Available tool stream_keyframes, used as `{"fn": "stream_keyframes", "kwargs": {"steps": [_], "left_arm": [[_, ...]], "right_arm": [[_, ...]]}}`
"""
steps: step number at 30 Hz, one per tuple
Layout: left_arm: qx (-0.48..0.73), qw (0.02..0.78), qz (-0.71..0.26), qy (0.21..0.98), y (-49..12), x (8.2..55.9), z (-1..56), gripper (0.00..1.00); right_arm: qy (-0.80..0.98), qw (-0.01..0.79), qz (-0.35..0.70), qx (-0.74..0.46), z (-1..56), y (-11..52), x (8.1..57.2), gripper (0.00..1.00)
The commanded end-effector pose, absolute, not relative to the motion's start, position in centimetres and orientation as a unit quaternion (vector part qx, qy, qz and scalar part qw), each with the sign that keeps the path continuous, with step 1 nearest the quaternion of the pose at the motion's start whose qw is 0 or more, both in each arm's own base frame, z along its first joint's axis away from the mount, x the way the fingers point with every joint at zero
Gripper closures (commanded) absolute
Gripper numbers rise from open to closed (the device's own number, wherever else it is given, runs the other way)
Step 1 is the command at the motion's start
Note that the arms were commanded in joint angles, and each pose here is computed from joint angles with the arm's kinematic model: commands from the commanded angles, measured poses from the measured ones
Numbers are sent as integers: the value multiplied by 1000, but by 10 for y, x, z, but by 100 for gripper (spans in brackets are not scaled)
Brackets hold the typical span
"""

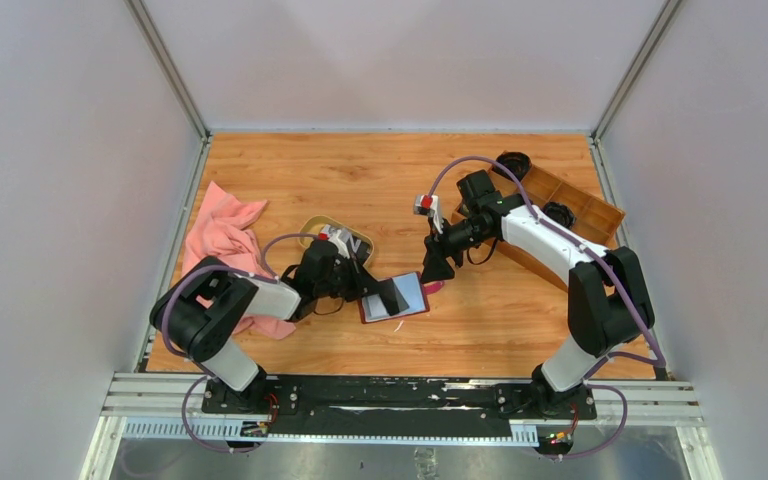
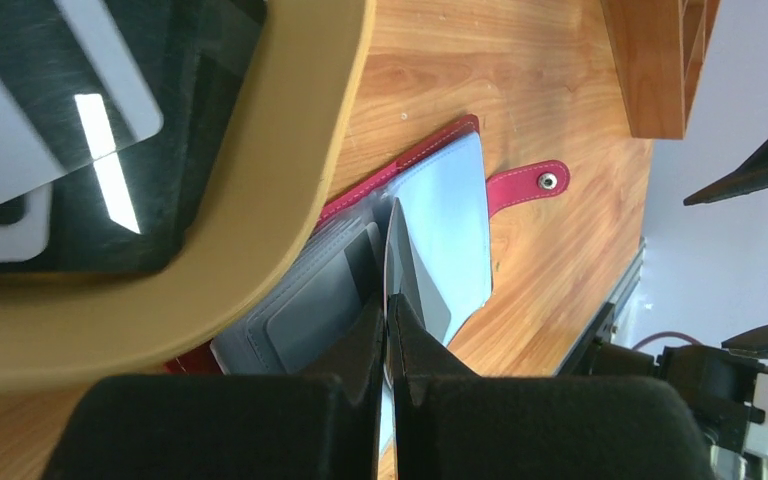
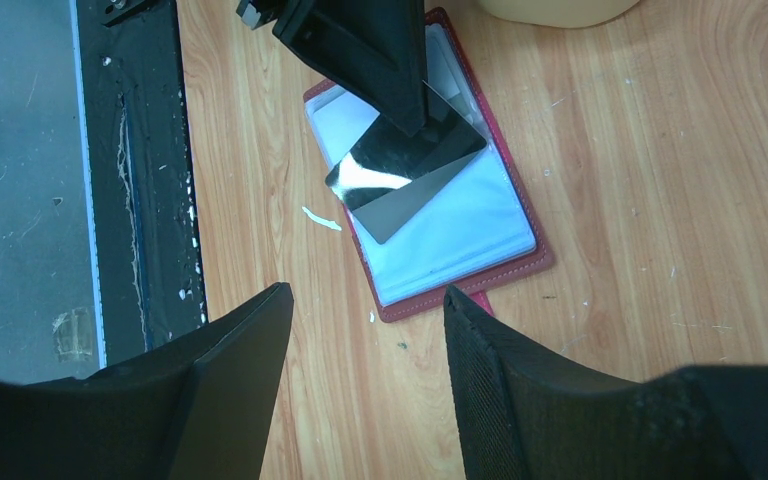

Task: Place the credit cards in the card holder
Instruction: Insert the credit card into the card holder.

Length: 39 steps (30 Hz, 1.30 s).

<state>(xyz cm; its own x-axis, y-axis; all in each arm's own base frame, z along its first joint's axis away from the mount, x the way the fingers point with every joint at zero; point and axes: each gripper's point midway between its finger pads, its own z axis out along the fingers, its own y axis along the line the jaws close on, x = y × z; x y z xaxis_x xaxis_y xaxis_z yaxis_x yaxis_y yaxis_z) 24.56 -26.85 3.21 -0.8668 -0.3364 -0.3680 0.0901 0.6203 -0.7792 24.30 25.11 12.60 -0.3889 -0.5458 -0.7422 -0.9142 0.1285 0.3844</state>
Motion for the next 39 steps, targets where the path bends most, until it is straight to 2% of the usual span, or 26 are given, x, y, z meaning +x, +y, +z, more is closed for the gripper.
{"fn": "stream_keyframes", "kwargs": {"steps": [1,10,19,30,34,39], "left_arm": [[-65,187,-411,890,-268,225,7,100],[-67,177,-404,895,-267,222,9,100],[-52,142,-418,896,-271,211,13,100],[-41,149,-424,892,-266,215,30,100],[-36,141,-426,893,-267,212,27,100],[-32,137,-429,892,-268,210,28,100]], "right_arm": [[718,221,420,-510,131,250,247,39],[719,218,422,-508,129,250,246,39],[733,187,415,-505,107,254,245,44],[731,160,413,-518,92,262,235,46],[734,131,415,-521,78,267,227,53],[757,80,401,-510,53,269,225,75]]}}
